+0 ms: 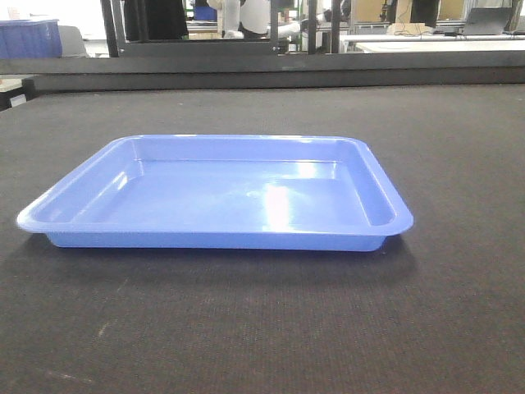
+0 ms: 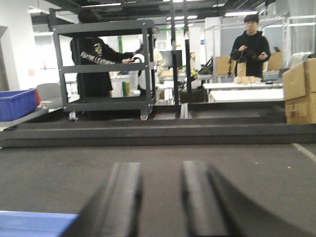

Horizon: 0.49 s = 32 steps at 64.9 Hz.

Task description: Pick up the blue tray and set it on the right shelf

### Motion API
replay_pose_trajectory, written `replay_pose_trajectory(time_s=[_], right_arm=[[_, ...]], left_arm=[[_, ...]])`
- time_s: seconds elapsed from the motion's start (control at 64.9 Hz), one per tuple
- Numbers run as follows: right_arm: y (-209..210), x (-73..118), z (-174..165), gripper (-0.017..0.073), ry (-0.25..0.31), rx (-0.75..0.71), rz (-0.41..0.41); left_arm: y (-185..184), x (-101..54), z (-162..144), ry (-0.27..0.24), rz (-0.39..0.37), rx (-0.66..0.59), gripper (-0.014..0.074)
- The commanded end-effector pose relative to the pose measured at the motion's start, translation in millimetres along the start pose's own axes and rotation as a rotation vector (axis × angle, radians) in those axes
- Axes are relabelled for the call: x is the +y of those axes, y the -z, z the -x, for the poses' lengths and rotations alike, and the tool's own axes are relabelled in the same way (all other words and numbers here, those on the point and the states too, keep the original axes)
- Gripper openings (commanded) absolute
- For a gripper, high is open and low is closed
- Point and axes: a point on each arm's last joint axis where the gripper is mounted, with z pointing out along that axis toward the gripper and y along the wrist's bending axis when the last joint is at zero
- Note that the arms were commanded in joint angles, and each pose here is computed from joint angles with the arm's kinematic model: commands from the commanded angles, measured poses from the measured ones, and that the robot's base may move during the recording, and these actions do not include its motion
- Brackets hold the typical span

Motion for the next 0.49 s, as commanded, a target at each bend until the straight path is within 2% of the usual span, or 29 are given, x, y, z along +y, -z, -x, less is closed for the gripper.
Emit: replay_pose_trajectory(time_s=[0.0, 0.062, 0.123, 0.169, 0.262, 0.354, 0.478], right_arm=[[-20.3, 4.0, 22.9, 0.0563, -0.002, -0.027, 0.026], [-37.5, 5.9, 24.8, 0.0634, -0.006, 0.022, 0.04], [-54.8, 8.9, 25.2, 0.0631, -0.01, 0.071, 0.06], [-66.9, 12.4, 26.3, 0.0624, -0.014, 0.101, 0.084], [-91.0, 24.4, 27.4, 0.0624, -0.022, 0.172, 0.156], [-115.5, 43.5, 27.6, 0.0624, -0.023, 0.277, 0.245], [-150.4, 79.3, 17.0, 0.0624, -0.001, 0.451, 0.363]], left_arm=[[-11.3, -4.3, 26.5, 0.008, -0.015, -0.038, 0.0365], [-23.1, -5.0, 30.4, 0.001, -0.006, 0.029, 0.0433], [-35.2, -6.3, 31.5, -0.027, -0.011, 0.097, 0.0444], [-44.1, -9.9, 33.4, -0.058, -0.044, 0.145, 0.0443], [-63.1, -23.3, 36.0, -0.105, -0.169, 0.219, 0.0433], [-81.5, -41.2, 37.9, -0.08, -0.307, 0.274, 0.0432], [-110.6, -66.7, 34.2, -0.1, -0.438, 0.41, 0.0433]])
